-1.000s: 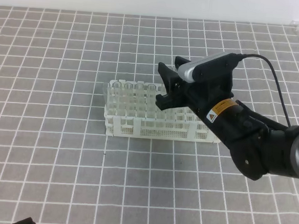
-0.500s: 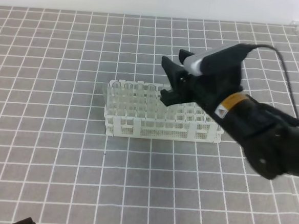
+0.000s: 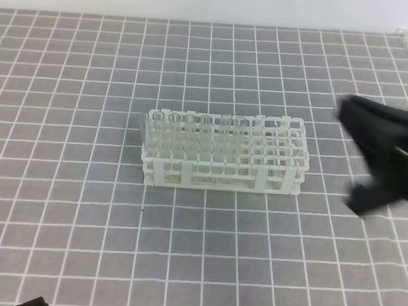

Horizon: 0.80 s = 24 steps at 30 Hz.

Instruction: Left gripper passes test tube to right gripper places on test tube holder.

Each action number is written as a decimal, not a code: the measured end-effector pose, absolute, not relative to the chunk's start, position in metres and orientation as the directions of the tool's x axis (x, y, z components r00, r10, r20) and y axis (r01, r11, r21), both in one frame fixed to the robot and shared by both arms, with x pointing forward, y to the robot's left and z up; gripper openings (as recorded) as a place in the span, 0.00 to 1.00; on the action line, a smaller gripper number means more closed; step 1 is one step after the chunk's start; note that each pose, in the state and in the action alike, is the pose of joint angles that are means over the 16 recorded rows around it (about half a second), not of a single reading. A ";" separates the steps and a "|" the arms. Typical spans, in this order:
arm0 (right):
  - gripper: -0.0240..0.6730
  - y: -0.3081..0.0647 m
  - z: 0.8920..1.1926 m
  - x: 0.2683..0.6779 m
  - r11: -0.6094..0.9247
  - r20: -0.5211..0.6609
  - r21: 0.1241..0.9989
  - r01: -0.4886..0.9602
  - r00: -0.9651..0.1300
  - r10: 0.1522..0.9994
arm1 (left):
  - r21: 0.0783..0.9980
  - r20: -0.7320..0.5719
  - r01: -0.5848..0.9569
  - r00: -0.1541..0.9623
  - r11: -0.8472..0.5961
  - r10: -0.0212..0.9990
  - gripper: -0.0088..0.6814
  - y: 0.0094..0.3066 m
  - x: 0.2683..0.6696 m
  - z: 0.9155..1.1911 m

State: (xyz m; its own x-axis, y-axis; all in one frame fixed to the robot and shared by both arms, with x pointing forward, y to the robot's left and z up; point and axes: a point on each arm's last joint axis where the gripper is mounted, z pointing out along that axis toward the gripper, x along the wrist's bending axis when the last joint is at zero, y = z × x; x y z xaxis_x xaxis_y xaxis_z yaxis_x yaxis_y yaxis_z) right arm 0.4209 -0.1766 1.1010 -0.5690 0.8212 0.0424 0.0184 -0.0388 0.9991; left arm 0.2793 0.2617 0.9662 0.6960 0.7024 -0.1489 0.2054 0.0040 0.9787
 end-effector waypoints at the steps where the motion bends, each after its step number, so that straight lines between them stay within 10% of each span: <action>1: 0.03 -0.182 1.102 0.412 -0.042 0.042 0.999 0.012 -0.568 0.822 | 0.979 -0.149 0.206 0.696 0.003 0.703 0.01 0.262 0.279 0.966; 13: 0.02 -0.225 1.094 0.356 -0.025 0.036 0.999 0.028 -0.534 0.845 | 0.978 -0.149 0.206 0.696 0.003 0.703 0.01 0.262 0.279 0.966; 24: 0.02 -0.270 1.045 0.332 -0.017 0.036 0.998 0.067 -0.290 0.956 | 0.978 -0.149 0.206 0.696 0.004 0.703 0.01 0.262 0.279 0.967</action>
State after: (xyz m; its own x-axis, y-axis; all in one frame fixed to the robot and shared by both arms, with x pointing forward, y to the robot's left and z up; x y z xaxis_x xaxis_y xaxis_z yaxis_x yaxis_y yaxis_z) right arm 0.3316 -0.2701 1.0452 -0.2901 0.9563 0.0359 0.0666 -0.0173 0.9976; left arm 0.2792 0.2618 0.9667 0.6957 0.7027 -0.1493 0.2064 0.0036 0.9785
